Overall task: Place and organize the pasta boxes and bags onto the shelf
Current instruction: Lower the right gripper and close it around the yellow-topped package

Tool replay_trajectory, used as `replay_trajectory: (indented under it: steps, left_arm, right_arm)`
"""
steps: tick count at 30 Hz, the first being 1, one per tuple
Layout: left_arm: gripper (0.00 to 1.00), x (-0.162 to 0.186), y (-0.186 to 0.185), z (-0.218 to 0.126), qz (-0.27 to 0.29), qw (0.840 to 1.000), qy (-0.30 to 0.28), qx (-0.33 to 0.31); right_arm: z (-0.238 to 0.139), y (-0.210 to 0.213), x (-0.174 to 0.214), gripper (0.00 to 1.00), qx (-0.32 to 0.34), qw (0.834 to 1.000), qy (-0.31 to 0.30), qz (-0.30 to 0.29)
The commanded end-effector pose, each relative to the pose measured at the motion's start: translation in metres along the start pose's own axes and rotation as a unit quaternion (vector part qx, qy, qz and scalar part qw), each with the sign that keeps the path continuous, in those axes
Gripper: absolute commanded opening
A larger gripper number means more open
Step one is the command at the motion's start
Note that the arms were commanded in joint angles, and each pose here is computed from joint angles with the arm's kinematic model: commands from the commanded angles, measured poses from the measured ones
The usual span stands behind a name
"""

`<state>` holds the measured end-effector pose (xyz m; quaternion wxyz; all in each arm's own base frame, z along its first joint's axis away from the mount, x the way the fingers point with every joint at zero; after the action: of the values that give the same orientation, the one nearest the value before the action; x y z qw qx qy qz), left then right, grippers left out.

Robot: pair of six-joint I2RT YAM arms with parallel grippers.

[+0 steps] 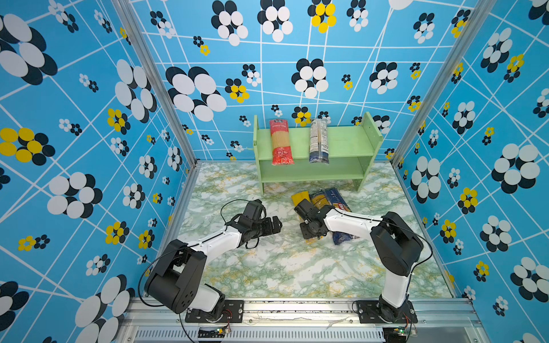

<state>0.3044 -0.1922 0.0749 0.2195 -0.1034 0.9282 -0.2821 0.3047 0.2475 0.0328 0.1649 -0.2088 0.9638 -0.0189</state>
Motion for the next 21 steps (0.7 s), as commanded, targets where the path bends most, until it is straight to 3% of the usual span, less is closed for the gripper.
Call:
replay_trajectory:
  steps: [1, 5, 21]
  left_arm:
    - [0.99, 0.003, 0.008, -0.002, -0.003, 1.0, 0.003, -0.012]
    - [0.99, 0.003, 0.009, -0.002, -0.004, 1.0, 0.002, -0.012]
    - [0.99, 0.001, 0.008, -0.002, -0.005, 1.0, 0.0, -0.008]
  right_arm:
    - [0.006, -0.004, 0.021, 0.21, 0.008, 0.999, 0.034, -0.012]
    - [0.004, -0.002, 0.019, 0.0, 0.003, 0.999, 0.03, -0.012]
    - [-0.037, -0.009, 0.003, 0.0, -0.009, 0.999, -0.042, -0.025]
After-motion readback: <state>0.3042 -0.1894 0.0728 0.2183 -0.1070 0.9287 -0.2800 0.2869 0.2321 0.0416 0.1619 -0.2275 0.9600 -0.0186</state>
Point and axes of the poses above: each gripper's point midway between its finger pads, its own z axis out along the fingers, its own y axis along the line the jaws close on, x = y × z, the point moved 1 cm from there along -z, back along the fingers, and after that the axes turned 7 degrees about -z, right-handed, at the moved point
